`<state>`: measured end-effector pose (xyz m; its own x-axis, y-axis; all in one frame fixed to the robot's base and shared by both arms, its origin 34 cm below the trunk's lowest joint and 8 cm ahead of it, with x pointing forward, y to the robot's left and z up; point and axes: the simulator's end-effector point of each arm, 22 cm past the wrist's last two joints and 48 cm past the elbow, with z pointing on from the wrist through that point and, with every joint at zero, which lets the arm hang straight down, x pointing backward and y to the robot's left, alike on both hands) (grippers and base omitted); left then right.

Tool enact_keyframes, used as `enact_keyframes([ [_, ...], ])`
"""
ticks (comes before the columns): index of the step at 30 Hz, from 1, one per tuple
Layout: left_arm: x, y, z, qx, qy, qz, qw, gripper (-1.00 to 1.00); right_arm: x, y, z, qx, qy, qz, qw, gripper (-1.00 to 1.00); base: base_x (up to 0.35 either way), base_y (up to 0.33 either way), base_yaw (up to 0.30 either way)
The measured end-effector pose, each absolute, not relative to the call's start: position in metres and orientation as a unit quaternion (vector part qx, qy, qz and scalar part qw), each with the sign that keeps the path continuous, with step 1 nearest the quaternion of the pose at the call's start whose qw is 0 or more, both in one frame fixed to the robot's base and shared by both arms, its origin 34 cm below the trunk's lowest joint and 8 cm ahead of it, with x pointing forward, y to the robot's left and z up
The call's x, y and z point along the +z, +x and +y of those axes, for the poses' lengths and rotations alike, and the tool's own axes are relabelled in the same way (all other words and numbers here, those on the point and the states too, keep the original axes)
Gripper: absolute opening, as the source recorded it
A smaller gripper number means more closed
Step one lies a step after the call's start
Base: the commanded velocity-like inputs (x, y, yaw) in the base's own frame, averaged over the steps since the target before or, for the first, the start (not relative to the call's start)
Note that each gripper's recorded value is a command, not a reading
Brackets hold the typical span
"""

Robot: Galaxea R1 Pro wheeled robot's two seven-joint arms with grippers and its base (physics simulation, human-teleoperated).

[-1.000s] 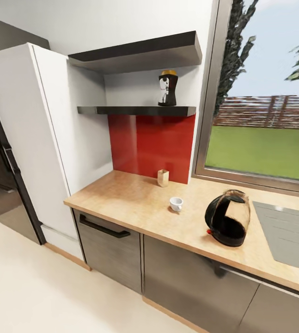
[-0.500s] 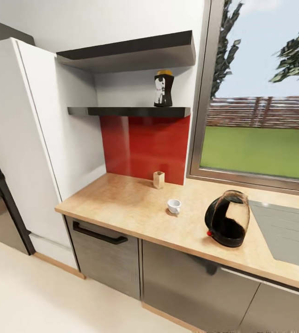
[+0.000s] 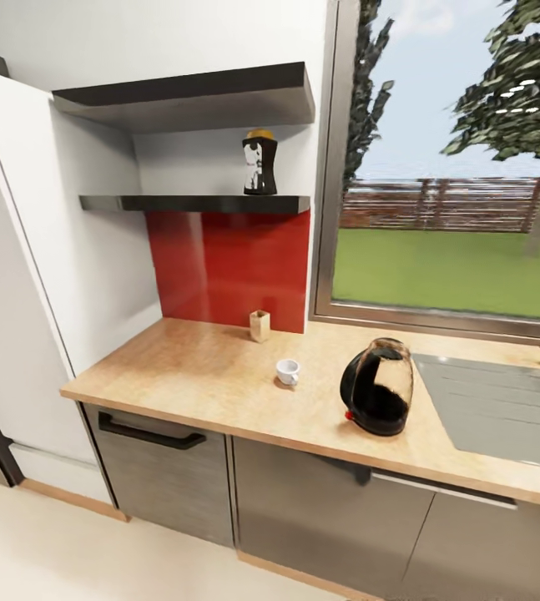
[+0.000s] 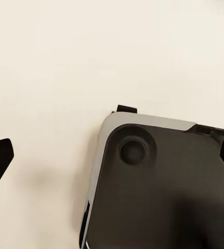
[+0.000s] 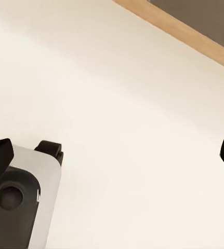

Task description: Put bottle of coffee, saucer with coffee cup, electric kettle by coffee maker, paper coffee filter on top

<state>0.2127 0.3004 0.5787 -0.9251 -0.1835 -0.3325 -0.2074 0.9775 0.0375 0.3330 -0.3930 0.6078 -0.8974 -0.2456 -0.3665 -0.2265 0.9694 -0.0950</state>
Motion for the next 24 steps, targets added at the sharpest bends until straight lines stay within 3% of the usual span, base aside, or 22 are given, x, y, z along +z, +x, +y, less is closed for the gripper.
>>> enact_keyframes([
  [16, 0.5777, 0.2079, 0.3000, 0.036, -0.100, 0.981, 0.161, 1.00, 0.6080, 0.3335, -0.3931, -0.026, -0.121, 0.974, 0.192, 1.00, 0.000, 0.289, -0.009],
  [24, 0.5779, 0.2087, 0.2999, 0.036, -0.100, 0.981, 0.162, 1.00, 0.6084, 0.3340, -0.3930, -0.025, -0.121, 0.973, 0.193, 1.00, 0.000, 0.072, -0.122],
])
